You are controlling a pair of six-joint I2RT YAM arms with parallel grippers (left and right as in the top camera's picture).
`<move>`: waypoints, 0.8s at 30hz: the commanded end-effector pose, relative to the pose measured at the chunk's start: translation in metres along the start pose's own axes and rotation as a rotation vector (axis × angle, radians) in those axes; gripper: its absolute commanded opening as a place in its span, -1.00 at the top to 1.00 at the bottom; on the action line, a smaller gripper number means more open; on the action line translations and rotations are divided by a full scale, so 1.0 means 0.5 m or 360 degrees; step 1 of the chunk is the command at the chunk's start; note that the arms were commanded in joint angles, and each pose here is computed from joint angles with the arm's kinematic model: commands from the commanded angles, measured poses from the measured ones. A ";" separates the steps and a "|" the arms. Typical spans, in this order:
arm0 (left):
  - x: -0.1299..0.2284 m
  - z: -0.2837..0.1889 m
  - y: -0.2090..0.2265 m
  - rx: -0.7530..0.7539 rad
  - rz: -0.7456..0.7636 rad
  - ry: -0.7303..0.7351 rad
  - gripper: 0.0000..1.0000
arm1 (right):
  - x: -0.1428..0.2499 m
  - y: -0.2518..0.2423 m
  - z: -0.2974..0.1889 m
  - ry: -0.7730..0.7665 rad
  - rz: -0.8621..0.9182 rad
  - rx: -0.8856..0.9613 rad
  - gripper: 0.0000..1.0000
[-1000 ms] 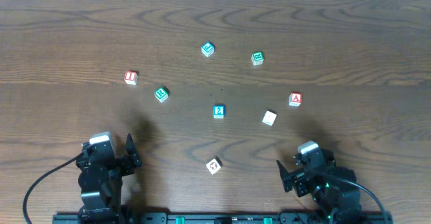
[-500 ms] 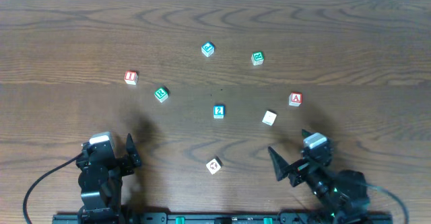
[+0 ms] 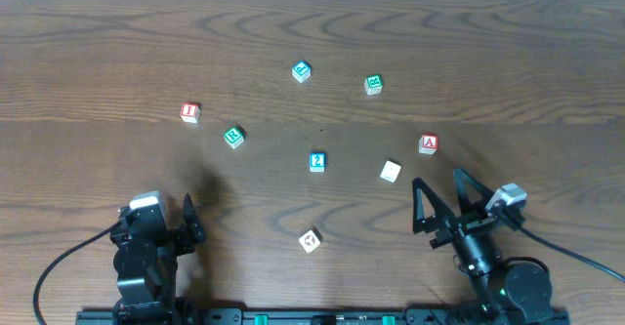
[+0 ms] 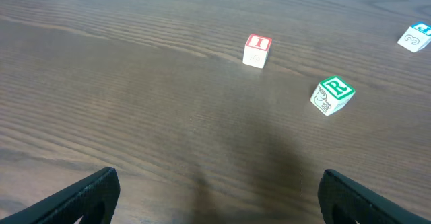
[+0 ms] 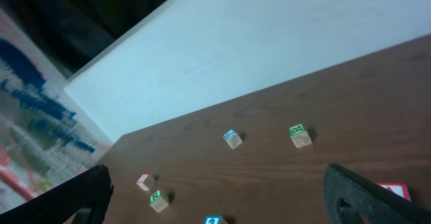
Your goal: Spell out Ai2
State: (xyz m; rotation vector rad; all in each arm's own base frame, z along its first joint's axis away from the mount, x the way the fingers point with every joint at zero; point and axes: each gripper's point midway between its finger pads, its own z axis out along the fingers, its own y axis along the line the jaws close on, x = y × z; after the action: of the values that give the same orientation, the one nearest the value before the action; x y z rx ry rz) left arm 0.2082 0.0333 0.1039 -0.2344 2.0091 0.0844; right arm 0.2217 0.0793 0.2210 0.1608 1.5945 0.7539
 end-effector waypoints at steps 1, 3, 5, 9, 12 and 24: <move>0.010 0.005 0.005 -0.0020 0.0014 0.0012 -0.91 | 0.020 -0.004 0.009 0.0086 0.0060 -0.0002 -0.98; 0.010 0.005 0.005 -0.0020 0.0014 0.0011 -0.91 | 0.040 -0.016 0.018 0.0162 0.0074 0.0033 -0.98; 0.010 0.005 0.005 -0.0020 0.0014 0.0011 -0.91 | 0.068 -0.034 0.029 0.0262 0.0094 0.0091 -0.99; 0.010 0.005 0.005 -0.0020 0.0014 0.0011 -0.91 | 0.118 -0.031 0.052 0.0489 0.0146 0.0053 -0.98; 0.010 0.005 0.005 -0.0021 0.0014 0.0011 -0.91 | 0.135 -0.038 0.064 0.0588 0.0161 0.0087 -0.98; 0.009 0.005 0.005 -0.0019 0.0013 0.0009 -0.91 | 0.225 -0.090 0.066 0.0923 0.0234 0.0275 -0.99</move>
State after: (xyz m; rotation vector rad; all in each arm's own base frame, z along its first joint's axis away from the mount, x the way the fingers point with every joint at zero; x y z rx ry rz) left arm 0.2082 0.0333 0.1040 -0.2344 2.0083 0.0843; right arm 0.2435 0.1140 0.0998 0.2038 2.2128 0.8182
